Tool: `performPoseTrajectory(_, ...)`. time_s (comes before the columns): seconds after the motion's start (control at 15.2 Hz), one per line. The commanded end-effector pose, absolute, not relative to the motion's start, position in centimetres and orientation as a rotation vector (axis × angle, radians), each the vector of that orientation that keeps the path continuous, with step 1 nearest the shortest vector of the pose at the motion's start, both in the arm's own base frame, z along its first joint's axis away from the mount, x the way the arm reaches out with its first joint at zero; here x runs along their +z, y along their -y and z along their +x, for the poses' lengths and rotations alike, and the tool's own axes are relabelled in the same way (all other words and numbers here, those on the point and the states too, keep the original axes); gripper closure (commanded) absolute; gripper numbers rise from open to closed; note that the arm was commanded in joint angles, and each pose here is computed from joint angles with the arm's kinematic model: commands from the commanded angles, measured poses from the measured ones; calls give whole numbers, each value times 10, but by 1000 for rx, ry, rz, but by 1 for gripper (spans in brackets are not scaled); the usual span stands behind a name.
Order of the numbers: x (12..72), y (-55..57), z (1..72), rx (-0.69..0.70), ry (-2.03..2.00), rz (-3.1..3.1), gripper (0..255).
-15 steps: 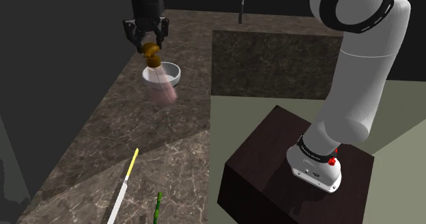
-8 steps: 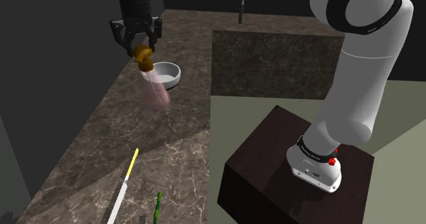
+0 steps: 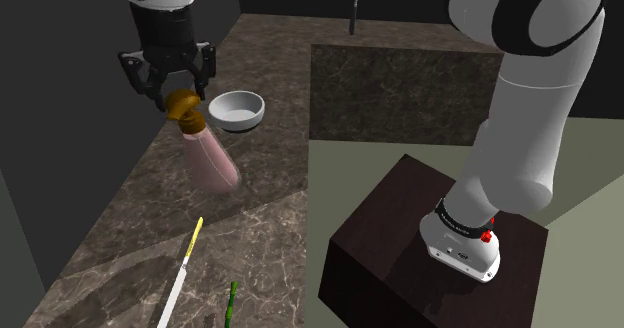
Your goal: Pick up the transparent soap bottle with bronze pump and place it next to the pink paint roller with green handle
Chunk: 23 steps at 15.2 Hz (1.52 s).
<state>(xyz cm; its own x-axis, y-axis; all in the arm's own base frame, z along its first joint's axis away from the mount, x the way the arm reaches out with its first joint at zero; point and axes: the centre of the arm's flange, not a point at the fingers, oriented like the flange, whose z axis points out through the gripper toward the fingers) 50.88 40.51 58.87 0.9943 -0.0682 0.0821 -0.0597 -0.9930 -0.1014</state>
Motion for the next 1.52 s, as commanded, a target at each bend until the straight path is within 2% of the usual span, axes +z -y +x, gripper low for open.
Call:
performPoseTrajectory(0.0,586,-426,495,-132,-100,-3038,255)
performPoseTrajectory(0.46,587,-504,445,-132,-100,-3038,255)
performPoseTrajectory(1.45,513,-505,444,-132,-100,-3038,255)
